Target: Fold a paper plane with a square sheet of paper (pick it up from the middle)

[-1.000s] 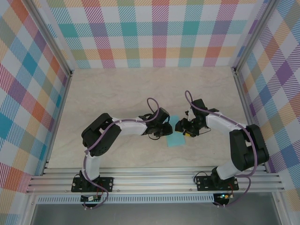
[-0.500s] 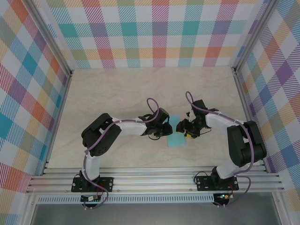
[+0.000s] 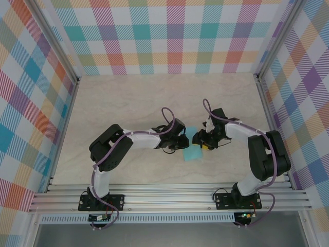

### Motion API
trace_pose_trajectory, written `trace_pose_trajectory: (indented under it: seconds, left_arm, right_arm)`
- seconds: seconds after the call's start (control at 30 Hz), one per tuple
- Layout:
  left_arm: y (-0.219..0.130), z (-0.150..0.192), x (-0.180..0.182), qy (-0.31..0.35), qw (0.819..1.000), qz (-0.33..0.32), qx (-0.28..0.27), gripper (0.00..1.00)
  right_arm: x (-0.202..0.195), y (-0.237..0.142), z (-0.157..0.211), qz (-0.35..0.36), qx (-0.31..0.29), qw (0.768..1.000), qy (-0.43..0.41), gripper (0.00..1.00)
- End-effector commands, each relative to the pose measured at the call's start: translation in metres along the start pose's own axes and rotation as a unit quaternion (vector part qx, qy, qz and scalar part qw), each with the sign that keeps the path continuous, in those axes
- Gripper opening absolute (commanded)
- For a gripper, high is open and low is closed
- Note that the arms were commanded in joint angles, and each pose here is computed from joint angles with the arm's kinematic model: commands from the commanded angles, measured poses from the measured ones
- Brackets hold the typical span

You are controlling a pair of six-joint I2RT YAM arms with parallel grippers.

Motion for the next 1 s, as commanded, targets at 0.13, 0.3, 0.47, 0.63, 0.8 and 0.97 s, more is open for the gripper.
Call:
trace_pose_trajectory:
  seconds: [0.13,0.3,0.47,0.63,0.8,0.97]
  left_arm:
    - [0.003,0.008,0.022,0.005,0.998,-0.05,0.023,0.19]
    - [0.002,0.008,0.021,0.008,0.999,-0.047,0.024,0.19]
    - [0.001,0.008,0.019,0.015,0.999,-0.043,0.026,0.19]
    - [-0.009,0.007,0.01,0.037,0.999,-0.025,0.02,0.22]
    - [-0.031,0.017,-0.007,0.105,0.994,-0.013,0.007,0.33]
    - [-0.052,0.045,-0.019,0.201,0.979,-0.033,-0.015,0.52]
  right_arm:
    - [0.0,-0.001,-0.013,-0.028,0.005,0.999,-0.02,0.49]
    - [-0.002,0.0,-0.018,-0.038,0.008,0.999,-0.023,0.46]
    - [-0.009,0.003,-0.023,-0.032,0.017,0.999,-0.017,0.35]
    - [-0.011,0.006,-0.024,-0.031,0.024,0.999,-0.01,0.2]
    - [-0.007,0.005,-0.023,-0.053,0.023,0.998,0.0,0.05]
    - [-0.003,0.003,-0.022,-0.072,0.023,0.997,0.015,0.04]
Point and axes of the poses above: each hand's point on the last joint's axis, 136 mm out from that joint toward the fingers, its own y axis out along the fingers, its own x axis along the line the jaws close on, z = x × y, the point moved 9 cm from there along -y, back along the fingers, and after that the axes turned 11 degrees about -y, right-handed, at the moved point
